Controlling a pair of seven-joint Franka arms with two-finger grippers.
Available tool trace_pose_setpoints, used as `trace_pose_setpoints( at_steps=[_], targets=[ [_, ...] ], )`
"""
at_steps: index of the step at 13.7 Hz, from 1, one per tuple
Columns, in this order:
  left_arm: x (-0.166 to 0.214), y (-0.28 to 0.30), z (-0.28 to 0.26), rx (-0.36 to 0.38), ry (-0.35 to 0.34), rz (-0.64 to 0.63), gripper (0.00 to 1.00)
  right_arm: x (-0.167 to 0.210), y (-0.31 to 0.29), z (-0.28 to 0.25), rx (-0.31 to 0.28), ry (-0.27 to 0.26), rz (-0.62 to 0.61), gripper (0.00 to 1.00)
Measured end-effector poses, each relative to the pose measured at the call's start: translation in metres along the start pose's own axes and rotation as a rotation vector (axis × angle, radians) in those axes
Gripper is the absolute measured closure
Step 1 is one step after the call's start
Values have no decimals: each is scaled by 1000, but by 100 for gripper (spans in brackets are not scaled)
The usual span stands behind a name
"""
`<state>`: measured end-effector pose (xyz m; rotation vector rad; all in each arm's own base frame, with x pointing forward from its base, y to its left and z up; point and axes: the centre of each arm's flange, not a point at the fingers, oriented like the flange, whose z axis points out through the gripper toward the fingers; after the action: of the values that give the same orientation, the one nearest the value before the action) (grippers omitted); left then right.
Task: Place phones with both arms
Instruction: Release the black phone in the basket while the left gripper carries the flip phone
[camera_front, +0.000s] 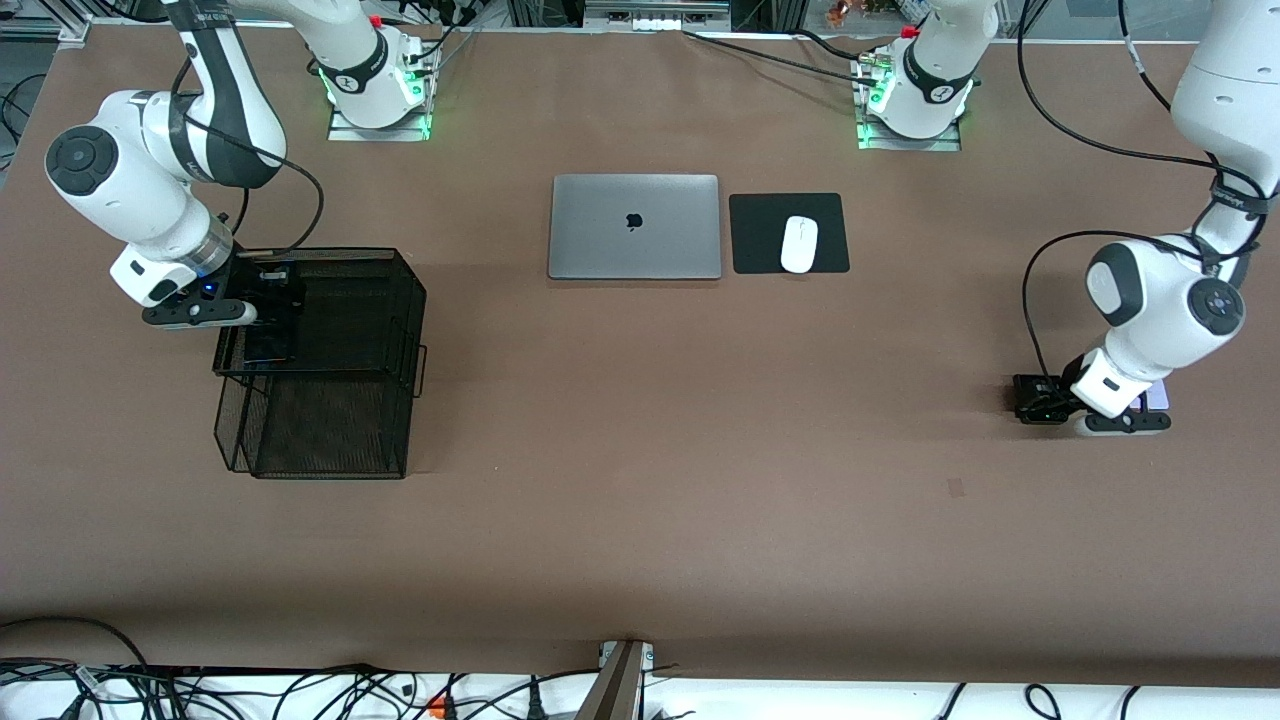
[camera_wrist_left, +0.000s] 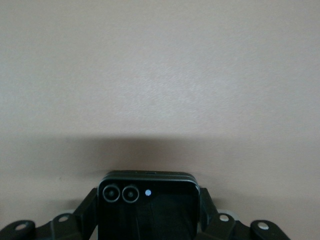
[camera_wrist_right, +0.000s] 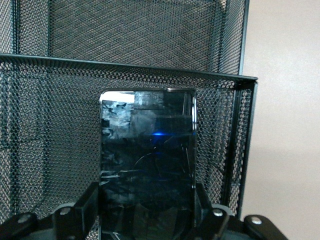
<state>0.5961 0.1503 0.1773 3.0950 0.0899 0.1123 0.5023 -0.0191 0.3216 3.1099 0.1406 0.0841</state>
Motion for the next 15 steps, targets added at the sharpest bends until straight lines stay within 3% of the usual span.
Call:
trace_pose_setpoints(
  at_steps=[3, 7, 8, 10, 15],
  targets=[
    [35, 33, -28, 7, -27, 1, 19, -1, 4, 5, -7, -7, 24, 22],
    [66, 124, -52, 9, -27, -50, 19, -1, 5, 11, -18, -12, 85, 22],
    [69, 155, -54, 6, -26, -75, 19, -1, 5, 11, -19, -12, 90, 19],
    [67, 231, -57, 2, -33, -130, 19, 0, 5, 10, -19, -8, 92, 1],
    [34, 434, -70, -4, -55, -119, 19, 20, 7, -18, -18, 8, 91, 1]
  ],
)
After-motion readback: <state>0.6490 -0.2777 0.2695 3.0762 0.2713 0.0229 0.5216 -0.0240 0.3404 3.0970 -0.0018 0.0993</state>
